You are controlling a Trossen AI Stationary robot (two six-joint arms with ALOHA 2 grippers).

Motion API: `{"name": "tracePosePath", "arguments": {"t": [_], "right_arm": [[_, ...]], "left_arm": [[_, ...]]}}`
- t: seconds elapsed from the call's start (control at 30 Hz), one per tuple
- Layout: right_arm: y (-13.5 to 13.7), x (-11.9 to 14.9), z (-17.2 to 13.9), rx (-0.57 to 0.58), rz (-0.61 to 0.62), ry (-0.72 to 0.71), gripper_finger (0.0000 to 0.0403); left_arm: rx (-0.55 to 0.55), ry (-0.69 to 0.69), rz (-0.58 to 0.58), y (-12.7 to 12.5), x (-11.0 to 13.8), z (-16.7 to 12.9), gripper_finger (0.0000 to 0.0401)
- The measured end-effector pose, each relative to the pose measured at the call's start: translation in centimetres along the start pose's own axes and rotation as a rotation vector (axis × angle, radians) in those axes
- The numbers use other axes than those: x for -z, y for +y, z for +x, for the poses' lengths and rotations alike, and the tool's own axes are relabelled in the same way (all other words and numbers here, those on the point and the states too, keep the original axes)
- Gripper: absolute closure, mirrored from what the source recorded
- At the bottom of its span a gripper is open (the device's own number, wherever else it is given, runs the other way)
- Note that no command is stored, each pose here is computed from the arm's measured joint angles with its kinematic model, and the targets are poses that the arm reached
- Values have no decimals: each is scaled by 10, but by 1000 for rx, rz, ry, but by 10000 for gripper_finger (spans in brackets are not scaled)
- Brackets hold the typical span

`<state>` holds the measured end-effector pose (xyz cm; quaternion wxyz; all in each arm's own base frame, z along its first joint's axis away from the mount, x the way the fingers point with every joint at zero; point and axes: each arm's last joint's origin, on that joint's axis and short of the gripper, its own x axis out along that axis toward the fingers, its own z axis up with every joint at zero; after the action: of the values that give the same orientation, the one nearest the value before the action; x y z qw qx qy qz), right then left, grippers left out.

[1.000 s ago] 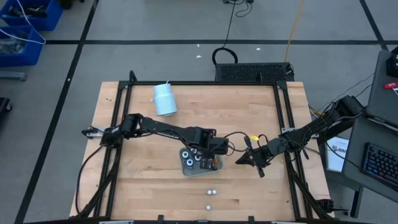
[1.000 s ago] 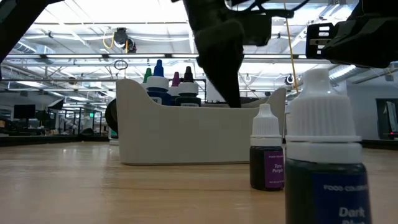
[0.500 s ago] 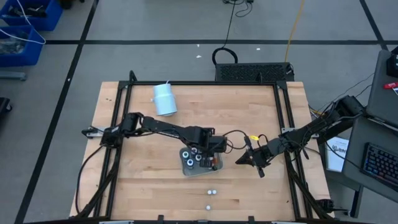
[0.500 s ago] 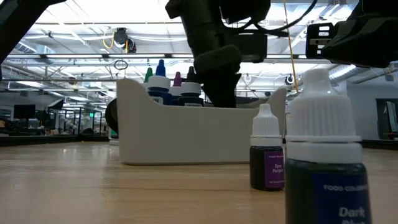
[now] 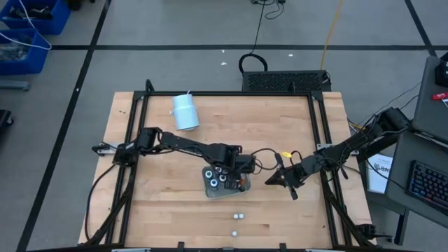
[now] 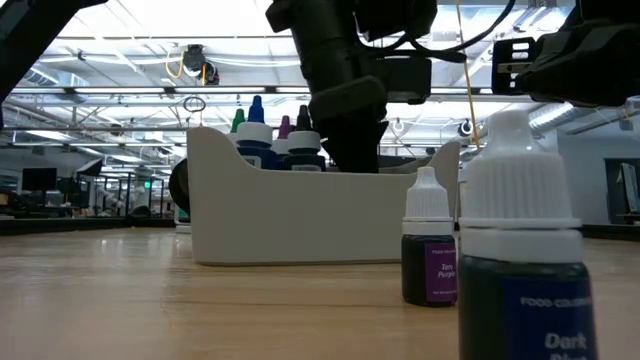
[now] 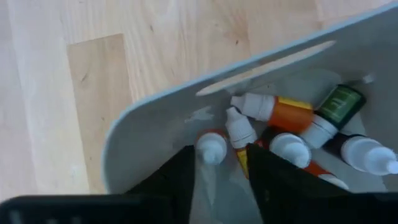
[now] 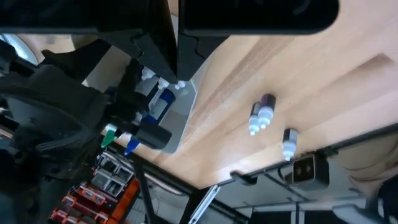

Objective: Pick & Place food coloring
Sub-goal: Put the small orange food coloring bottle into the gray bin, then put the small green food coloring bottle into the gray bin

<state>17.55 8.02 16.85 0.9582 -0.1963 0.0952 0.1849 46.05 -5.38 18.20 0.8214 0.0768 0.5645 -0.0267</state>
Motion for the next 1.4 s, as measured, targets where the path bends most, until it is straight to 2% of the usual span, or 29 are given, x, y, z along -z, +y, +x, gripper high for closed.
{"name": "tracePosePath", "arguments": {"t": [0.2, 0.33, 0.43, 0.53, 0.67, 0.8, 0.87, 0.93, 1.07, 1.2, 1.3, 1.4], "right_arm": [[-1, -4, 0, 13, 66, -44, 403], [-2, -5, 0, 17, 84, -55, 403], [-2, -7, 0, 14, 128, -69, 403], [0, -8, -1, 5, 167, -84, 403], [4, -10, -1, -19, 189, -88, 403], [9, -10, -1, -47, 222, -88, 403], [11, -13, -1, -53, 212, -110, 403], [13, -14, -2, -44, 196, -113, 403], [12, -18, -2, -29, 196, -158, 403], [9, -24, -1, 21, 200, -170, 403], [12, -33, 10, -28, 220, -66, 403], [19, -51, 32, -66, 243, 85, 403]], "left_arm": [[7, 3, -14, -1, -6, -12, 181], [67, -51, -71, -9, -30, -59, 158], [125, -115, -79, -27, -44, -108, 162], [129, -219, -27, -53, -44, -159, 193], [82, -319, 17, -87, -5, -227, 269], [-23, -425, 26, -121, 44, -260, 354], [-48, -481, 62, -139, 72, -260, 387], [-61, -592, 74, -158, 97, -250, 392], [-111, -765, 80, -180, 141, -199, 395], [-134, -855, 64, -178, 176, -142, 394], [-130, -911, 5, -163, 198, -108, 395], [-139, -960, -83, -145, 215, -90, 397]]}}
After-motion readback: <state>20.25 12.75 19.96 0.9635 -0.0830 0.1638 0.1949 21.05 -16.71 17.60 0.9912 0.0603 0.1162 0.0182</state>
